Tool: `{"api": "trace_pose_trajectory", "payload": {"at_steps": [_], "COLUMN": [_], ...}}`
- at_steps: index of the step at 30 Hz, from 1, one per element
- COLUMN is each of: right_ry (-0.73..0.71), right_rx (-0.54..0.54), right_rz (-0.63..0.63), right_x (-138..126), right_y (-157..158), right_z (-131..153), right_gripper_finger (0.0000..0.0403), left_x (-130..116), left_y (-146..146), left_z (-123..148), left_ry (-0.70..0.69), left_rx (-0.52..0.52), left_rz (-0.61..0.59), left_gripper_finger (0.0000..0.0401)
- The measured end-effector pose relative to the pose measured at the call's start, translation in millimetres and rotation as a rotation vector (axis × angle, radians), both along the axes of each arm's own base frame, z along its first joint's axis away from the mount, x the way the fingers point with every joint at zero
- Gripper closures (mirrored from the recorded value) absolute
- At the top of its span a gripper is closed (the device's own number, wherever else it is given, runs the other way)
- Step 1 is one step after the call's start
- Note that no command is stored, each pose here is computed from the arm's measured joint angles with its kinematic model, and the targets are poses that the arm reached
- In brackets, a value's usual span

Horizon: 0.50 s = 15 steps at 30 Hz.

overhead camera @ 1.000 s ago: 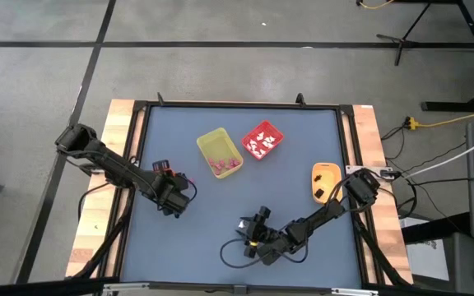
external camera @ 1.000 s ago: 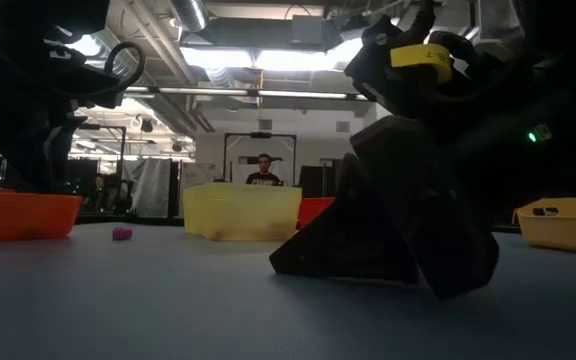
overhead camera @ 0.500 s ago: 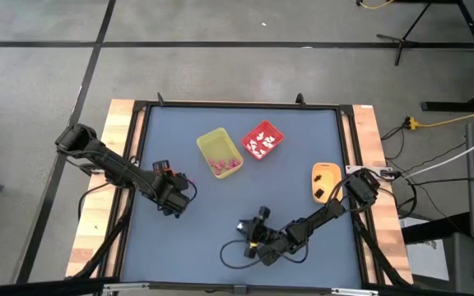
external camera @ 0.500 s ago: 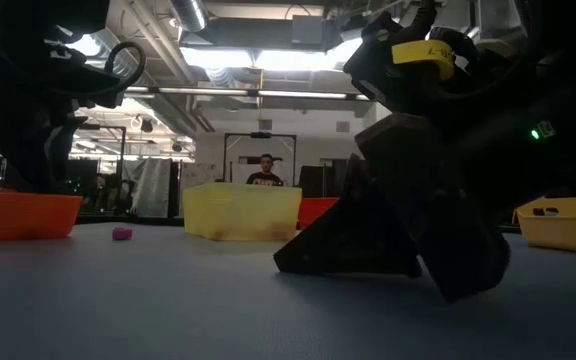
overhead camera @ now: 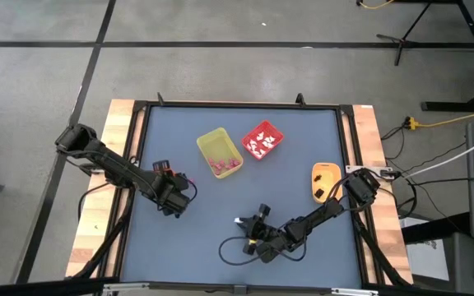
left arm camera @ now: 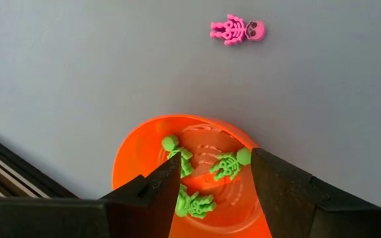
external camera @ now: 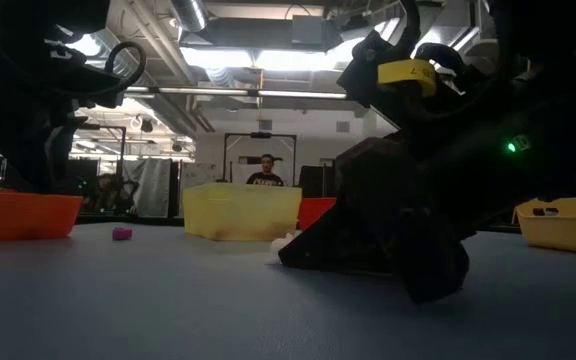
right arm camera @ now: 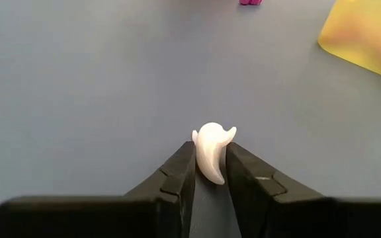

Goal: Sort Halloween decoration
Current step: Put the white ghost toy into the red bin

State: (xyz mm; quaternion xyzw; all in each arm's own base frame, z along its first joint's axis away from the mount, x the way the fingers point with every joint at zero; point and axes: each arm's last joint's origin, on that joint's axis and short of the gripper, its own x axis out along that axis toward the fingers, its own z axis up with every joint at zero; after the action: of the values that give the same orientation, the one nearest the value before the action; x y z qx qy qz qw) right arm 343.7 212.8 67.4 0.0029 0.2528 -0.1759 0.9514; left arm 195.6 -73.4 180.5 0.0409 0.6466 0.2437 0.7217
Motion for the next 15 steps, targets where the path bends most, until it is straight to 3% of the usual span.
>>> {"api": "trace_pose_trajectory", "payload": {"at_steps": [15], "right_ry": [-0.002], "right_rx": [0.006], "right_rz": [0.004], "right_x": [0.2], "right_y": [0.5], "right_z": [0.3], "right_gripper_finger": [0.0316], "left_x": [0.5], "left_y": [-0.2], "left_z": [-0.1], "left_ry": [-0.005], "left_rx": [-0.003], "left_rz": [0.000], "left_gripper_finger": [0.0228]}}
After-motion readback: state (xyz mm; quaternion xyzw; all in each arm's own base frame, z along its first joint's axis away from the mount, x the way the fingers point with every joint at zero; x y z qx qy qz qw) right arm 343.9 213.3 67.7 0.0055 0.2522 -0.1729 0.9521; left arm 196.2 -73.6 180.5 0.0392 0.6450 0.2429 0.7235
